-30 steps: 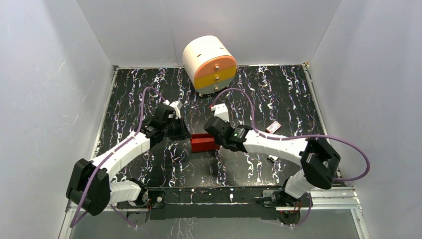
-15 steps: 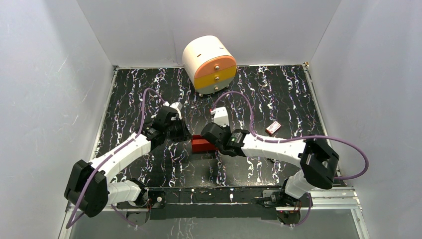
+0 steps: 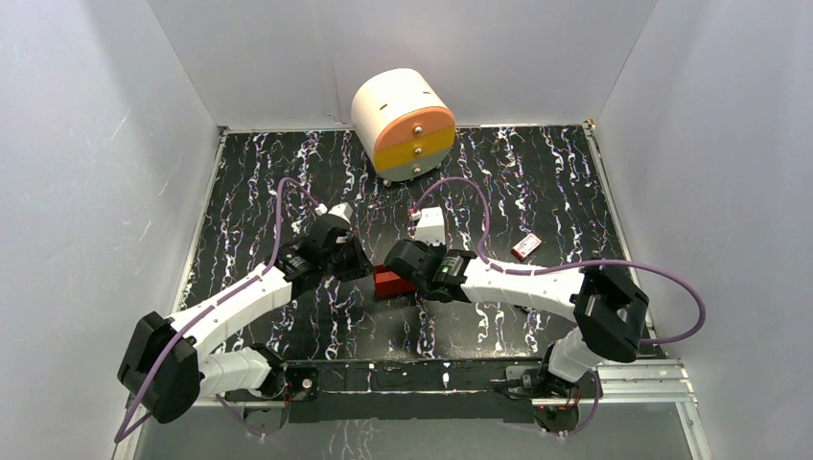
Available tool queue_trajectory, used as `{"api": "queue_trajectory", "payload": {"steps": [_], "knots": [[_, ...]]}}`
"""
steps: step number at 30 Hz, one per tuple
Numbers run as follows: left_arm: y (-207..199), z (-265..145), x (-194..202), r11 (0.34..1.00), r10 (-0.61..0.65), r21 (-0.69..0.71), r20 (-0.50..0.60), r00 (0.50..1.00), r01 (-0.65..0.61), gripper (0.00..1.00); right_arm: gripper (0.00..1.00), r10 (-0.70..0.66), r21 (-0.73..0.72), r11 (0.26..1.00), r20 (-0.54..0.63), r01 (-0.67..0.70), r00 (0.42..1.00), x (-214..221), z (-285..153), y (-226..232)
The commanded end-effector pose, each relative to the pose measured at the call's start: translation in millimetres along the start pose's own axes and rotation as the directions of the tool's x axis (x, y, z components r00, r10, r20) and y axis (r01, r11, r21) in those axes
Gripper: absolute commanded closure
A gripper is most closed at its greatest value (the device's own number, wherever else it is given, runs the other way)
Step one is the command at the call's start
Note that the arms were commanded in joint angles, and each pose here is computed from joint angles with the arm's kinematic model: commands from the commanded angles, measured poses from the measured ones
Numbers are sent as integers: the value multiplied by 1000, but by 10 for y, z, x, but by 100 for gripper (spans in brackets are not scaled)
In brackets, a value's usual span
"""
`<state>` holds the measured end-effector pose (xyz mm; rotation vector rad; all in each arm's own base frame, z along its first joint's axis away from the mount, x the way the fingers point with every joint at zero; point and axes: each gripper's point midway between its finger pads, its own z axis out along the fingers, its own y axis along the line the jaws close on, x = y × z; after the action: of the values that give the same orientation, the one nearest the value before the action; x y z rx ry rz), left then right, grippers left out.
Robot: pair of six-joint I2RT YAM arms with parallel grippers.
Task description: Fold the paper box
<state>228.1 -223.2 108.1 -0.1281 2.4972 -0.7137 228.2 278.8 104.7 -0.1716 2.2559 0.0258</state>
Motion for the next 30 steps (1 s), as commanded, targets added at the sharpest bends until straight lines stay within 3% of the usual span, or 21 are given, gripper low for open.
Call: {"api": "queue_trajectory", "payload": {"steps": [1,19,30], "knots": [[-35,-32,55,998,-59,11,7,998,59,100,100,11,16,1000,-34,-11,999,112,-6,45],[2,43,175,997,-72,-25,-4,997,71,100,100,57,64,996,15,-58,998,122,-45,65],[282,-8,218,986,71,-149,6,997,-69,100,100,64,70,995,37,-66,997,125,-47,49]]}}
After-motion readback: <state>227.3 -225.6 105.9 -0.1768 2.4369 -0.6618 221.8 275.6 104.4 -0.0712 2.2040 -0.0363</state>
